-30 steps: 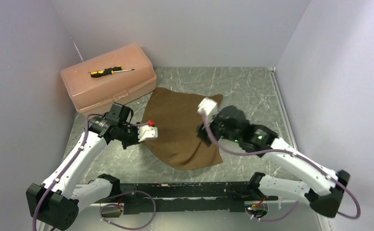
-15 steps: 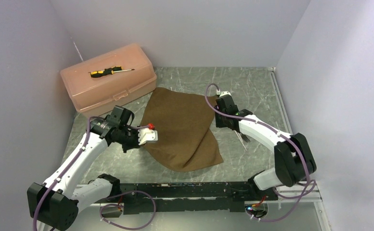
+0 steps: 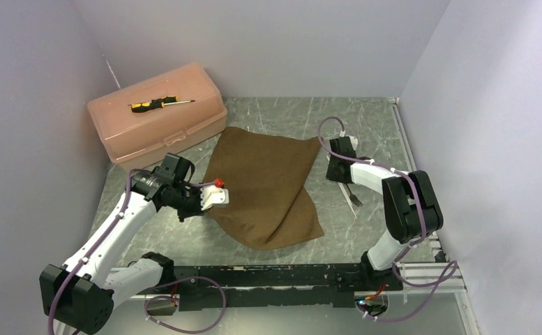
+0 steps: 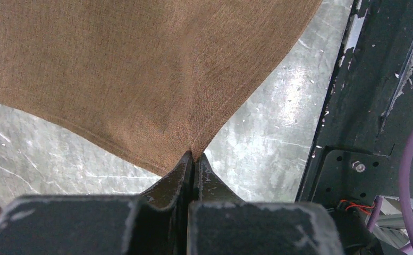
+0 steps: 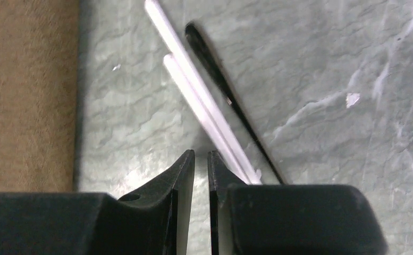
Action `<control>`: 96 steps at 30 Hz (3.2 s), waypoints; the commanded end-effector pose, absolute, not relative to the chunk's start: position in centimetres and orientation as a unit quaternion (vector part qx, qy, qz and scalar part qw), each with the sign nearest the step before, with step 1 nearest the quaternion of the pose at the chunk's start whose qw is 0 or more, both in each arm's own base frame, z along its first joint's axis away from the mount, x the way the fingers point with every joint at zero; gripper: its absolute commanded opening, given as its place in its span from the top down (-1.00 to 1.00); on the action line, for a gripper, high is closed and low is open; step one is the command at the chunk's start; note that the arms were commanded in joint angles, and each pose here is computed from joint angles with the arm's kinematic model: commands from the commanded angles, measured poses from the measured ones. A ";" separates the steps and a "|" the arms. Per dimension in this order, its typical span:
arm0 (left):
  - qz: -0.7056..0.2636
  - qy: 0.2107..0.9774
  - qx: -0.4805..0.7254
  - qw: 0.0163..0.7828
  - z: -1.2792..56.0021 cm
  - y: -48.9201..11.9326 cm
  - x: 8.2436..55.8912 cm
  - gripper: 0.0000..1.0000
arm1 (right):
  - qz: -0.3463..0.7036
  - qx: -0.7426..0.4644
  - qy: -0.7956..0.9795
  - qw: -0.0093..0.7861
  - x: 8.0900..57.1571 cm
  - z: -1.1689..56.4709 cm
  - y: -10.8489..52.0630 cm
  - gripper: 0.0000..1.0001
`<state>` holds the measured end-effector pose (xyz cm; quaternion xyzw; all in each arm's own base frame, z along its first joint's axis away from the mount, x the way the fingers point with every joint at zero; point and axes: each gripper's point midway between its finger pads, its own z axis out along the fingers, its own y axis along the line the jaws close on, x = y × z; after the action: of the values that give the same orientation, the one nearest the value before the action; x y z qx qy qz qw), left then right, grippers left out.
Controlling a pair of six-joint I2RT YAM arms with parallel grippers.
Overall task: Fold the napkin into a case and place the utensils inside
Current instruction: Move the utensils to the center of the board, then pick up the crumpled napkin from the center of the board, then flatten out the crumpled napkin at the center of the board.
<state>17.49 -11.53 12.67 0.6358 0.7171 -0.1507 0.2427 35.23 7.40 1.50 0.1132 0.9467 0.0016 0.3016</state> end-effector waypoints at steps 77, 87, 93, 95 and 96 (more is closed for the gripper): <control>-0.121 0.723 0.582 0.351 18.5 -13.8 23.4 0.95 | -0.096 0.173 0.891 0.409 23.3 21.7 2.6 1.00; -0.057 0.714 0.537 0.446 24.8 -14.7 30.3 0.95 | -0.058 0.150 0.880 0.447 27.9 26.5 4.7 1.00; 0.038 0.682 0.507 0.526 31.4 -15.4 40.7 0.95 | -0.042 0.142 0.837 0.527 36.5 32.7 6.5 1.00; 0.068 0.663 0.489 0.563 36.1 -15.7 44.4 0.95 | -0.049 0.133 0.819 0.555 39.5 35.2 7.0 1.00; 0.078 0.654 0.479 0.580 38.4 -15.8 45.8 0.95 | -0.052 0.130 0.813 0.565 40.3 36.6 7.2 1.00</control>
<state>38.43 -16.13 27.87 0.5332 0.7071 -0.0104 0.4644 34.79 6.60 28.86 0.1388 0.8737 -0.0569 0.4628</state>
